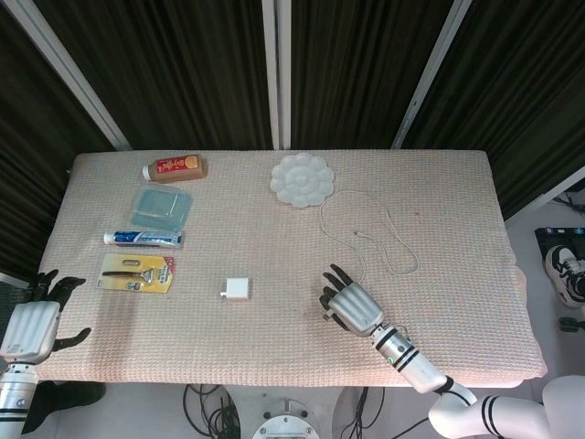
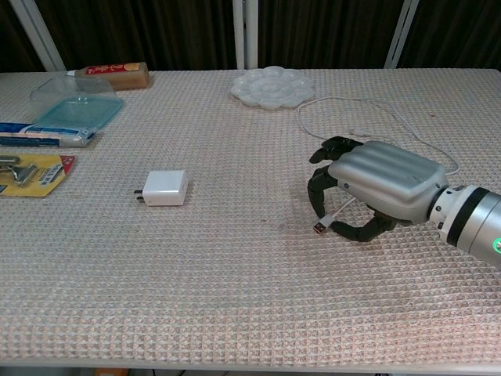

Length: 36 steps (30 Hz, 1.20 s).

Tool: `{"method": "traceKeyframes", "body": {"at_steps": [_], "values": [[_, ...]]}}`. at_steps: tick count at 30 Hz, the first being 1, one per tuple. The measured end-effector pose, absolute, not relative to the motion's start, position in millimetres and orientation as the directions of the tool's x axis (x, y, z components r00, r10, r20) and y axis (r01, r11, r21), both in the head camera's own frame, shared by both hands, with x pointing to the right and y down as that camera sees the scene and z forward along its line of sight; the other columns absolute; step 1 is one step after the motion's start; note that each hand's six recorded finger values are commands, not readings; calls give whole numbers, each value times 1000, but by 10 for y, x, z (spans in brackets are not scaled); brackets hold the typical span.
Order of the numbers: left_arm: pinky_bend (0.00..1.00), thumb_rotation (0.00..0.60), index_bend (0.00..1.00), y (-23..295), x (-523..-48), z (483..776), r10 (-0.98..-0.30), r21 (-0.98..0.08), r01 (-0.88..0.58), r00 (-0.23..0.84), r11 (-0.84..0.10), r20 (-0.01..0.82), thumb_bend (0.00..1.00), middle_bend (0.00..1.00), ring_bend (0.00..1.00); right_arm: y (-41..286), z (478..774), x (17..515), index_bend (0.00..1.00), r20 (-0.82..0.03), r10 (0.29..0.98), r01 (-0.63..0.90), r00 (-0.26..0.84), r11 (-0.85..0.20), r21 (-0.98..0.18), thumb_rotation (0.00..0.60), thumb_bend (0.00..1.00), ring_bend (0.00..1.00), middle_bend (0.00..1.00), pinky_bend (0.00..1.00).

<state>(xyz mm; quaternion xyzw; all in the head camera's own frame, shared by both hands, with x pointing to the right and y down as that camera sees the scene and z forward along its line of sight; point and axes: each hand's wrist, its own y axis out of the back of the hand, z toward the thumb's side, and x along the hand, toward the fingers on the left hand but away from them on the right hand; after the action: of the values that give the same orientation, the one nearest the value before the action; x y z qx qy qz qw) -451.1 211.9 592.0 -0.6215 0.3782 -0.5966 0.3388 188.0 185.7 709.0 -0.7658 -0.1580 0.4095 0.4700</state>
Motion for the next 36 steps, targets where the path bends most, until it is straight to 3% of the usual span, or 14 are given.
{"method": "traceKeyframes", "body": {"at_steps": [8,15,26,36], "values": [[0,600,191,1979,-4405,5903,-869,-869,-27,43,-494,492,145,174,11,1724,6940,1919,593,-432,668,-109,607,-468,-877,600,336,236,479,0],[0,600,190,1697,-4067,5957,-844,-856,29,155,-516,514,145,179,11,1561,6798,2018,597,-414,704,-75,577,-460,-885,600,347,262,500,0],[5,600,197,1285,-3028,6372,-717,-807,150,388,-571,580,170,192,11,1187,6426,2283,600,-372,781,-7,502,-427,-904,600,348,265,507,0],[23,600,209,1310,-2331,6804,-654,-770,176,432,-614,621,174,210,38,955,6075,2559,600,-335,836,-2,435,-371,-929,600,348,265,508,0]]}}
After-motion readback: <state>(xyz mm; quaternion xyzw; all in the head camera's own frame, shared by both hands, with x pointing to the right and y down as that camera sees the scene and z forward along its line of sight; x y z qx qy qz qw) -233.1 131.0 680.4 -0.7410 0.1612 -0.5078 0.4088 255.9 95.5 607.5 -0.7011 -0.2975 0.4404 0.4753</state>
